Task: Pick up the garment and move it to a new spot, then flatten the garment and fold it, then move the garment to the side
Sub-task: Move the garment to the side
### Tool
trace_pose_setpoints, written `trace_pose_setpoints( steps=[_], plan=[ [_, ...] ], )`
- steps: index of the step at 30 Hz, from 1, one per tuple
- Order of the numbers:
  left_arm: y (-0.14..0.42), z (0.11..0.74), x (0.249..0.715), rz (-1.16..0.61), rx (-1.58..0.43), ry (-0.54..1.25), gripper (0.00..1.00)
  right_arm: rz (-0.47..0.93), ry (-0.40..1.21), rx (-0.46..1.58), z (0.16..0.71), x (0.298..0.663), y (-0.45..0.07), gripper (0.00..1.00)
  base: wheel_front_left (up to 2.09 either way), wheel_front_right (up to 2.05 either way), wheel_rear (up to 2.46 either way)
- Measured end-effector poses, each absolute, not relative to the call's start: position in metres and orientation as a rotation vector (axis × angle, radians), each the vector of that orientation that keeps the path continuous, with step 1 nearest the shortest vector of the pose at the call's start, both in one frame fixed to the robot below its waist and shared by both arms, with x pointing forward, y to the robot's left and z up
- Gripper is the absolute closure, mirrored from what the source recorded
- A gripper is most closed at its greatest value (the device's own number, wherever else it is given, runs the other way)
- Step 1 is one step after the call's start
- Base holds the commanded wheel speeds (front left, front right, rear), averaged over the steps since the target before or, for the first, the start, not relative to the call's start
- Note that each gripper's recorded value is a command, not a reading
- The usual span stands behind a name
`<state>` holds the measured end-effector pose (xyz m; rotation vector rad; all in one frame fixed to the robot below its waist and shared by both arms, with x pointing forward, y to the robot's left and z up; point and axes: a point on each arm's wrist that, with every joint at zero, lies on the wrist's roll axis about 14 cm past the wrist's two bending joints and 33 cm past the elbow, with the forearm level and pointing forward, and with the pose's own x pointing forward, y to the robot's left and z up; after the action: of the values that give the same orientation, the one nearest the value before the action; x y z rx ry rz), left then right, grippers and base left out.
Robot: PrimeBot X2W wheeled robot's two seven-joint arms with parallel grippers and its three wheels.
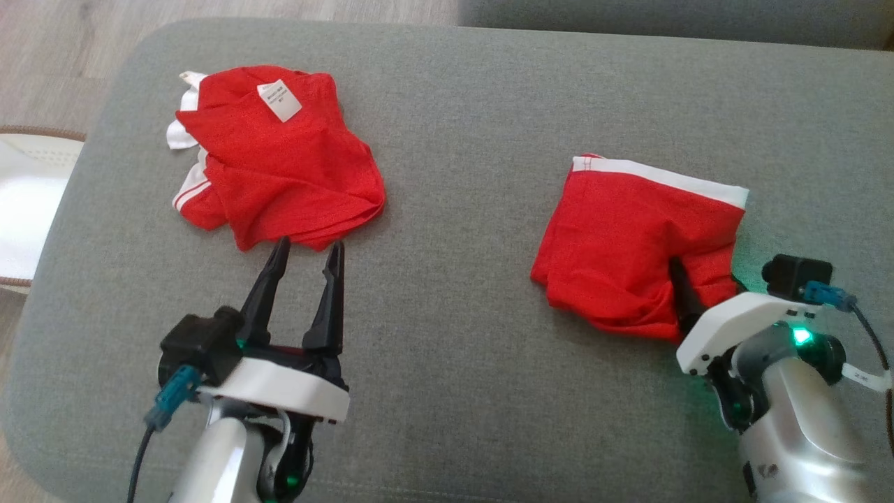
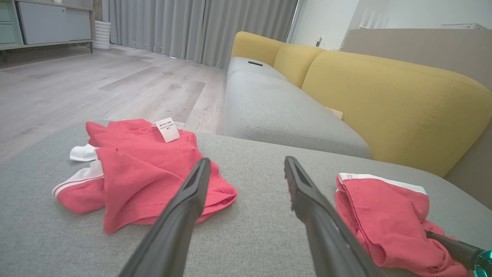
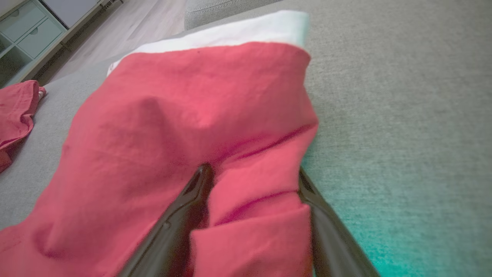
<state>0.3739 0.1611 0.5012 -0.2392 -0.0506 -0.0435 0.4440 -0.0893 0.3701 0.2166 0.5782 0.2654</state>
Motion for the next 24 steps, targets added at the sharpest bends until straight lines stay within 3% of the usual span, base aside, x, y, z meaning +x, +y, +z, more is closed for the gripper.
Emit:
trace_pose_setpoints(
  steps=[1,2,3,16,24],
  plan=[
    [0.161,0.501,0.374,-0.043,-0.239,-0.05,0.0,0.269,0.581,0.214,0.37,0.444,-0.088,0.28,0.0,0.0,0.0],
    [0.161,0.501,0.374,-0.043,-0.239,-0.051,0.0,0.276,0.581,0.208,0.37,0.444,-0.087,0.89,0.0,0.0,0.0],
    [0.161,0.502,0.374,-0.044,-0.239,-0.051,0.0,0.284,0.578,0.195,0.371,0.444,-0.086,1.0,0.0,0.0,0.0],
    [0.132,0.505,0.382,-0.135,-0.252,-0.056,0.0,0.322,0.485,-0.165,0.398,0.46,-0.139,1.0,0.0,0.0,0.0],
    [0.094,0.51,0.408,-0.26,-0.255,-0.07,0.0,0.256,0.536,-0.462,0.409,0.476,-0.23,1.0,0.0,0.0,0.0]
  ],
)
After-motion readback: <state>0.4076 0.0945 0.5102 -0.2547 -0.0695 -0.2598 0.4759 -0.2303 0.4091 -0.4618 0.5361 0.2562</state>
